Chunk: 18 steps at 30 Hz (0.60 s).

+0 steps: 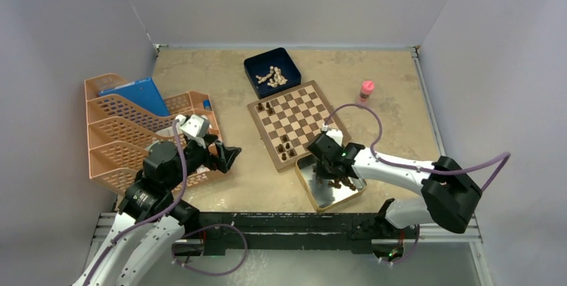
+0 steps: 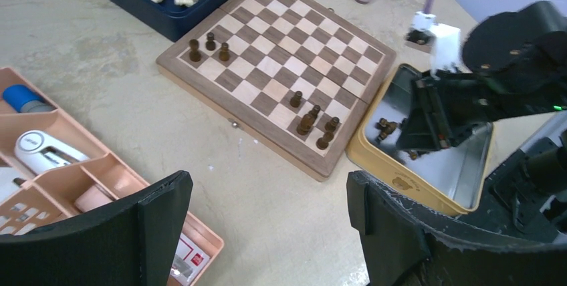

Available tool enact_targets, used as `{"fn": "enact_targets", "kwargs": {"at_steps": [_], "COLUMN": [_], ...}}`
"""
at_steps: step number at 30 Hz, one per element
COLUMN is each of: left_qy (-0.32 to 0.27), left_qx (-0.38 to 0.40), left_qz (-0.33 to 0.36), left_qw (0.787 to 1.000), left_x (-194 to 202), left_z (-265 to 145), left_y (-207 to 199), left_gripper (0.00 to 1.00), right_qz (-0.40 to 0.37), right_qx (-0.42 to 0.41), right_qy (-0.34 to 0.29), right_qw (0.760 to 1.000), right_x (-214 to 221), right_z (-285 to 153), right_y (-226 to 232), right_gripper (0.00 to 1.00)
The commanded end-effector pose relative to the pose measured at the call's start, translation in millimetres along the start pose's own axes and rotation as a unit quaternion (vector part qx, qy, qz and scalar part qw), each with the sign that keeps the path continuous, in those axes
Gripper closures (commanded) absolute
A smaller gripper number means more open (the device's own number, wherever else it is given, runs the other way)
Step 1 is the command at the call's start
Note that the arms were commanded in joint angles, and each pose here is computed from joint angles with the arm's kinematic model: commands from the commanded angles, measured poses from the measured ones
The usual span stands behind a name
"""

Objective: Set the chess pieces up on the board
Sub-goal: Pick up the chess piece from the storage box, then place the chess piece on the chessboard.

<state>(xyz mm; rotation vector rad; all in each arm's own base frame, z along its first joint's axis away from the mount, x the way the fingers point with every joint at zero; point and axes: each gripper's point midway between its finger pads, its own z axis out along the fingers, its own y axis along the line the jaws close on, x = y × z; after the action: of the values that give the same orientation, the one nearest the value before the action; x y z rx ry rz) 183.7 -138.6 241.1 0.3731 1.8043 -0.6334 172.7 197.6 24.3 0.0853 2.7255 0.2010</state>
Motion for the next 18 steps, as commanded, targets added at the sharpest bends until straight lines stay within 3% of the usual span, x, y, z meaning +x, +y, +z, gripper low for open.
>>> {"fn": "enact_targets", "kwargs": {"at_steps": [1, 8, 11, 13, 18], "left_qy": [-0.038, -0.008, -0.012, -0.026, -0.033], "left_qx": [-0.04, -0.008, 0.028, 0.06, 0.129], "left_qz": [-0.016, -0.064, -0.087, -0.104, -0.146], "left_qw": [0.998, 0.998, 0.996, 0.992, 0.98], "left_x": [-23, -34, -49, -61, -92], "left_z": [-4, -2, 0, 1, 3], "left_y": [10, -9, -26, -39, -69], "left_gripper": [0.14, 0.18, 0.21, 0.23, 0.31], "right_qz": [0.042, 0.07, 0.099, 0.124, 0.193], "right_qx": [-0.017, -0.101, -0.182, -0.251, -0.418], "right_qy": [-0.032, -0.075, -0.084, -0.111, -0.153], "right_qw": [0.998, 0.99, 0.975, 0.954, 0.875], "right_x": [-17, -42, -52, -69, -104], "right_z": [-30, -65, -95, -123, -194], "right_y": [6, 33, 58, 79, 121], "right_gripper": [0.87, 0.87, 0.87, 0.85, 0.85]}}
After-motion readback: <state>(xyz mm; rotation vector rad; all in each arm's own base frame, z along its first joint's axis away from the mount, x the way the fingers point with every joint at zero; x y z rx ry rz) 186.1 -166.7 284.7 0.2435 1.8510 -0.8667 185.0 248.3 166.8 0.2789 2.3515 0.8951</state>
